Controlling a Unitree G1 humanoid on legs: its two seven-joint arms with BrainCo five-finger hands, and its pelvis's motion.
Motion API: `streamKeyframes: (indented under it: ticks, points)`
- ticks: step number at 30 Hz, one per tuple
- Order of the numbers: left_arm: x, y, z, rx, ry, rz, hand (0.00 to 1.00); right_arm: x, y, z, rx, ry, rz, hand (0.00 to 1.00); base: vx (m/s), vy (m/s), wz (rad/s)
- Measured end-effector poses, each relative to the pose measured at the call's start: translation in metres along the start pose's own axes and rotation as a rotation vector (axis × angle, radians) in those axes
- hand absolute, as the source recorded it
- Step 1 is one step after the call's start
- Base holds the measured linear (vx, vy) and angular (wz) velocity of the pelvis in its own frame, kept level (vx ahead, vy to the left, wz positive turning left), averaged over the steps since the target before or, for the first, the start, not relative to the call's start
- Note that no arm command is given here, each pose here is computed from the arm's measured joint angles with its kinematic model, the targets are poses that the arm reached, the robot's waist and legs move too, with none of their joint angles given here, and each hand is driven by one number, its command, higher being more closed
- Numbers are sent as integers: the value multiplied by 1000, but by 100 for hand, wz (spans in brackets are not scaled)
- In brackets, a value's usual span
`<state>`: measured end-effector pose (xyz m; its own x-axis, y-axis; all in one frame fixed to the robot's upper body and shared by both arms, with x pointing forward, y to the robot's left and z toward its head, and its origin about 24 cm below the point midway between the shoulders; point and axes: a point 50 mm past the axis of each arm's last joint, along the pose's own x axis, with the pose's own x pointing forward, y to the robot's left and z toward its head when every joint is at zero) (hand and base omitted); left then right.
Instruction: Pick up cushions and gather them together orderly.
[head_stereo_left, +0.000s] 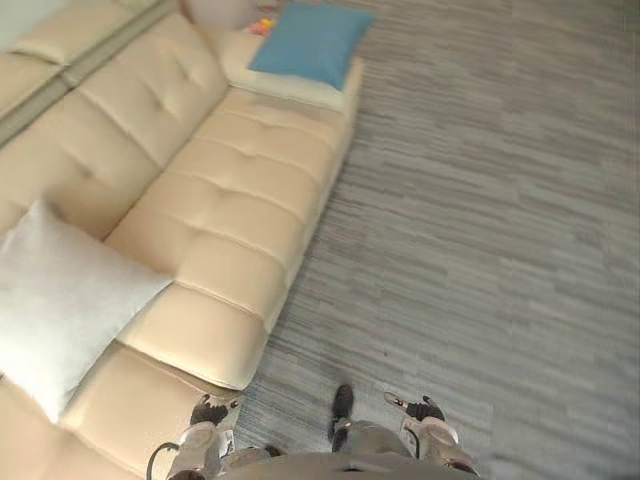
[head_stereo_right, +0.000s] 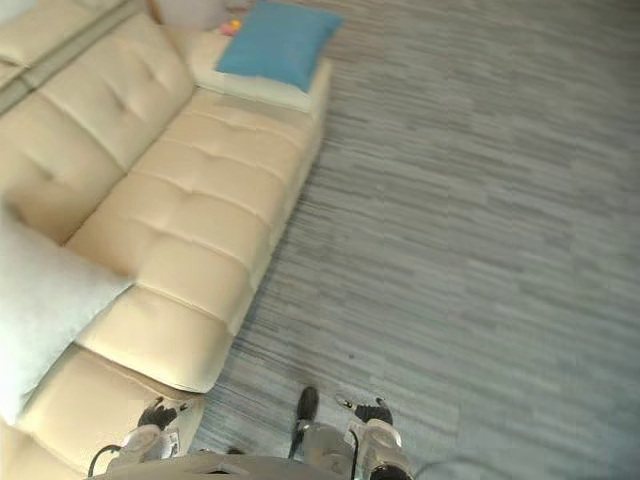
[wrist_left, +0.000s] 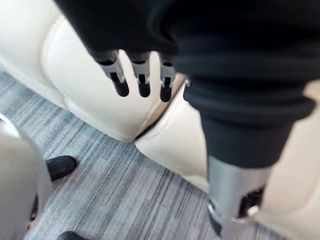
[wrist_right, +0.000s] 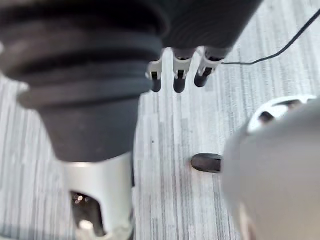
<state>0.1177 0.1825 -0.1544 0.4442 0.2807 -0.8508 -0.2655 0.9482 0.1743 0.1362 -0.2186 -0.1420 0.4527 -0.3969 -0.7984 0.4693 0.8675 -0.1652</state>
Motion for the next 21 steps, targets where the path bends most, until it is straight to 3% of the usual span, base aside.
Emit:
streamKeyframes:
  ticks: [10,21]
  points:
    - [-2,0,0,-4,-15,-1,0,-3,-5,-11,8,23,-16,0,47,-108,-58]
    - [-6,-6,17,-119,-83,68,0,-3,-1,-10,30,27,-33,0,180,42,-49]
